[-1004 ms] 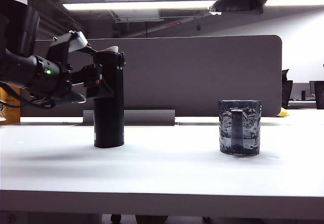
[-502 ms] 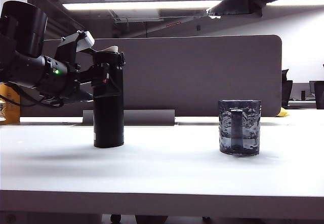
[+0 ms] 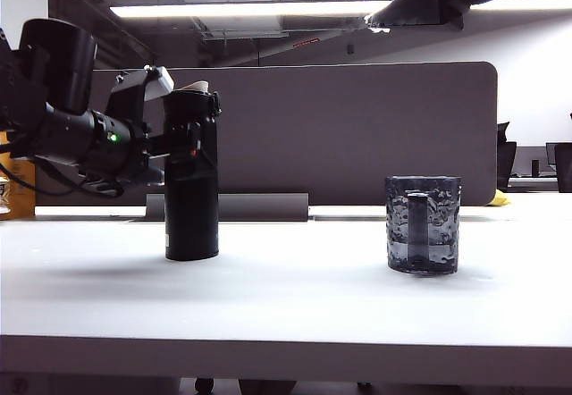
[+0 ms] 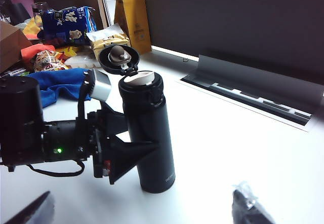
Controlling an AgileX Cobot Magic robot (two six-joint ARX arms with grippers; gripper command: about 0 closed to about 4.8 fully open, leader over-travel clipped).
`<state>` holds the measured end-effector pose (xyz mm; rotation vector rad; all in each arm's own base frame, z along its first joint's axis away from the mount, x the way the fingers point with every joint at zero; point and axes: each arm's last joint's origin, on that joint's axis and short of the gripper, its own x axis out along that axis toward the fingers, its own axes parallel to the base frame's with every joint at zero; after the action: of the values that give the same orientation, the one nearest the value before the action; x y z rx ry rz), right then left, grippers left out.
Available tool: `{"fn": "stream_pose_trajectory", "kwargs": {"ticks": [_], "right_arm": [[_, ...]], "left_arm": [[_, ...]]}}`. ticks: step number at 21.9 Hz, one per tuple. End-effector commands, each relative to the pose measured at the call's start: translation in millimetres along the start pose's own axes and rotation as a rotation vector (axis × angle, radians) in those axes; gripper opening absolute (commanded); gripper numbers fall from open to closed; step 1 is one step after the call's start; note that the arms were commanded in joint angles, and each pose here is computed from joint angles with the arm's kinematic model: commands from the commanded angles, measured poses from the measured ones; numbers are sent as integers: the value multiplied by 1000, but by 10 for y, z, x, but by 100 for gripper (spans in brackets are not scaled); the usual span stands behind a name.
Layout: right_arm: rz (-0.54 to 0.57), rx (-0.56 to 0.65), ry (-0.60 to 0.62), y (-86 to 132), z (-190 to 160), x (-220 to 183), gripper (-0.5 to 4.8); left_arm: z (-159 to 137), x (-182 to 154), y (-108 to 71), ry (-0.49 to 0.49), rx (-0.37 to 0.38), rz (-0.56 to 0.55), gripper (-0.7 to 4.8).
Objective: Pick up the black thermos, pour some water into the cup, then place the black thermos back on the table.
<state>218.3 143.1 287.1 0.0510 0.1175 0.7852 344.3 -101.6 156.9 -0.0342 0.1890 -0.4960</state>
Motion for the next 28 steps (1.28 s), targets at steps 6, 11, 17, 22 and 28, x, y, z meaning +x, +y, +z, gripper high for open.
{"fn": "stream_pose_trajectory", "kwargs": {"ticks": [6, 11, 17, 22, 28], "right_arm": [[0, -4, -5, -1, 9, 9, 479], [-2, -14, 20, -3, -17, 11, 479], [-4, -14, 19, -6, -8, 0, 479], [-117, 9, 107, -72, 51, -295, -8], [-255, 12, 241, -221, 8, -589, -8]], "left_arm": [[-73, 207, -43, 1, 5, -21, 479], [-60, 242, -35, -5, 6, -16, 358], [-41, 238, -48, -15, 9, -58, 3], [377, 62, -122, -59, 122, -115, -6], [1060, 212, -731, 130, 656, -173, -6]]}}
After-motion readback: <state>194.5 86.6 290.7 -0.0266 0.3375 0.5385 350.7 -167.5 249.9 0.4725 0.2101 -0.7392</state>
